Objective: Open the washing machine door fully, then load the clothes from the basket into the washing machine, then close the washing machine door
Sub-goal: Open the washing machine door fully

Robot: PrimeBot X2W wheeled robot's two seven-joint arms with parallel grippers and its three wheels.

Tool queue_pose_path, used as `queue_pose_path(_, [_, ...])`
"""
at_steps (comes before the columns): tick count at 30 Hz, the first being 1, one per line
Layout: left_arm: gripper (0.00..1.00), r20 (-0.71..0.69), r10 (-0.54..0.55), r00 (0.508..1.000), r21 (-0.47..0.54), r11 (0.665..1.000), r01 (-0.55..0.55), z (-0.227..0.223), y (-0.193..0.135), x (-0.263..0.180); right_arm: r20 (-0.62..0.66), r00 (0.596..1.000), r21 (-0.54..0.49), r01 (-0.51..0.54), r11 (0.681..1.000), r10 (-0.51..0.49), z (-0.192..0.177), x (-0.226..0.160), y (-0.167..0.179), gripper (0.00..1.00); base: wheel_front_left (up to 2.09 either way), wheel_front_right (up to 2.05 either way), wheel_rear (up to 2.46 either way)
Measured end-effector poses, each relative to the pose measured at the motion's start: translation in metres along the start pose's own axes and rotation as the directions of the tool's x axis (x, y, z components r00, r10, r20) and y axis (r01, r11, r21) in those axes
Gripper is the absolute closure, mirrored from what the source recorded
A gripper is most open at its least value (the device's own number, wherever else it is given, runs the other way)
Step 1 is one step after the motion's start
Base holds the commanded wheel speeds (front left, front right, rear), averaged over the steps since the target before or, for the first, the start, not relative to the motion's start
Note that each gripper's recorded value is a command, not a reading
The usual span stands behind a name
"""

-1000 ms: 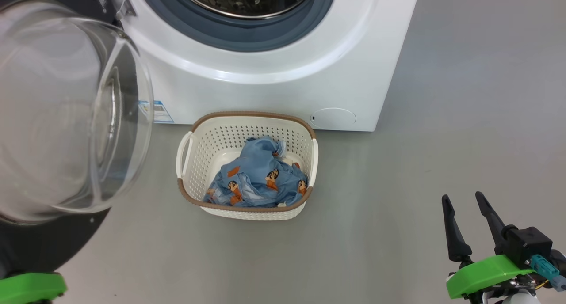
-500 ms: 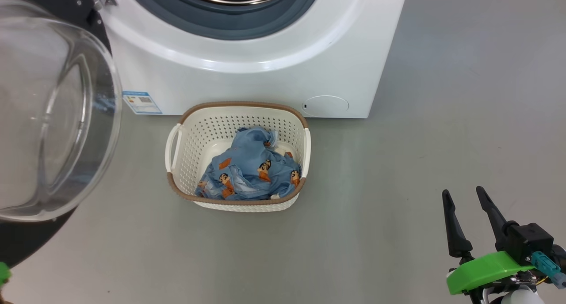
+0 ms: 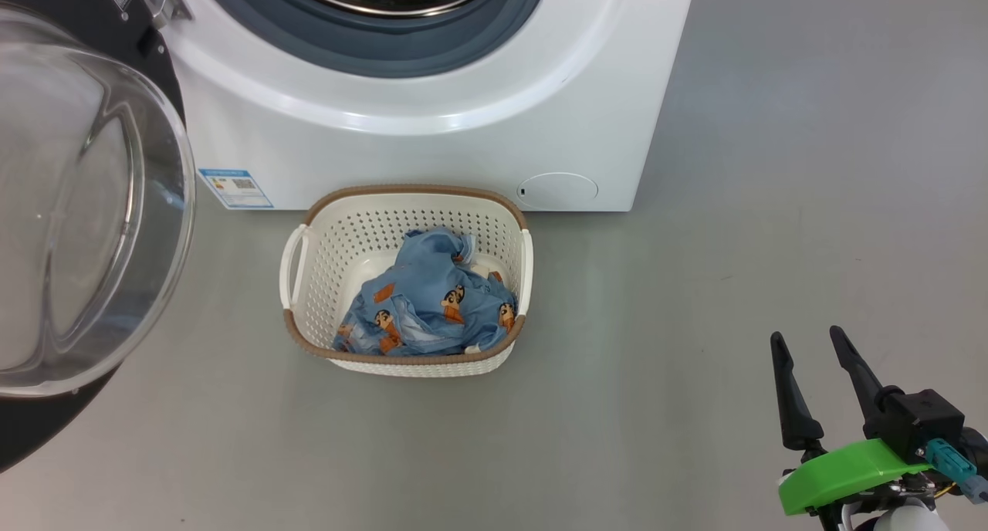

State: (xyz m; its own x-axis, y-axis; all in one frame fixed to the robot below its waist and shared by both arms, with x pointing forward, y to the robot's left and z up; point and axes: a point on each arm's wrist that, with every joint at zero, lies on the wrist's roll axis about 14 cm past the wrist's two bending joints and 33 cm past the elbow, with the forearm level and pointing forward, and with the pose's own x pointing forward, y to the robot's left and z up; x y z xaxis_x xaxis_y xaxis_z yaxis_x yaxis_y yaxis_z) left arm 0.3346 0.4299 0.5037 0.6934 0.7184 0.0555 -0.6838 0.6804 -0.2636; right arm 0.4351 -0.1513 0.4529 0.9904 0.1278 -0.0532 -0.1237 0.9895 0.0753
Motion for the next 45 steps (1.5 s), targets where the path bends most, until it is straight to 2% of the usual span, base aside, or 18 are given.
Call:
queue_pose_path(13, [1.0, 0.029, -0.048, 0.998, 0.022, 0.999, 0.048, 0.01, -0.008, -0.01, 0.018, 1.0, -0.001, -0.006, 1.0, 0.006, 0.008, -0.002, 0.003, 0.0, 0.0, 0.0, 0.0])
queue_pose_path(20, [1.0, 0.037, -0.146, 0.989, 0.042, 0.989, 0.144, 0.014, -0.03, -0.023, 0.031, 1.0, -0.001, -0.006, 1.0, 0.006, 0.013, -0.004, 0.003, 0.0, 0.0, 0.0, 0.0])
queue_pose_path(26, [1.0, -0.003, -0.254, 0.967, 0.003, 0.967, 0.254, 0.001, -0.06, -0.04, 0.042, 0.999, 0.003, 0.005, 1.0, -0.005, 0.018, -0.008, -0.001, 0.0, 0.0, 0.0, 0.0])
queue_pose_path(27, [0.87, -0.008, -0.274, 0.962, -0.002, 0.962, 0.274, -0.001, -0.066, -0.044, 0.045, 0.999, 0.002, 0.007, 1.0, -0.007, 0.019, -0.008, -0.001, 0.0, 0.0, 0.0, 0.0])
queue_pose_path(28, [0.62, -0.014, -0.291, 0.957, -0.004, 0.957, 0.291, -0.003, -0.072, -0.047, 0.046, 0.999, 0.002, 0.009, 1.0, -0.009, 0.019, -0.009, -0.002, 0.0, 0.0, 0.0, 0.0])
queue_pose_path(29, [0.25, -0.019, -0.307, 0.952, -0.002, 0.952, 0.307, -0.004, -0.077, -0.05, 0.048, 0.999, 0.002, 0.011, 1.0, -0.011, 0.02, -0.01, -0.003, 0.0, 0.0, 0.0, 0.0])
queue_pose_path(30, [0.0, -0.019, -0.307, 0.952, -0.002, 0.952, 0.307, -0.004, -0.077, -0.05, 0.048, 0.999, 0.002, 0.011, 1.0, -0.011, 0.02, -0.01, -0.003, 0.0, 0.0, 0.0, 0.0])
queue_pose_path(37, [0.0, -0.04, -0.377, 0.925, -0.021, 0.926, 0.377, -0.011, -0.1, -0.067, 0.062, 0.998, 0.002, 0.032, 0.999, -0.032, 0.025, -0.015, -0.01, 0.0, 0.0, 0.0, 0.0])
queue_pose_path(45, [0.0, -0.086, -0.505, 0.859, -0.026, 0.863, 0.505, -0.025, -0.136, -0.095, 0.082, 0.994, -0.002, 0.069, 0.998, -0.069, 0.034, -0.026, -0.022, 0.0, 0.0, 0.0, 0.0])
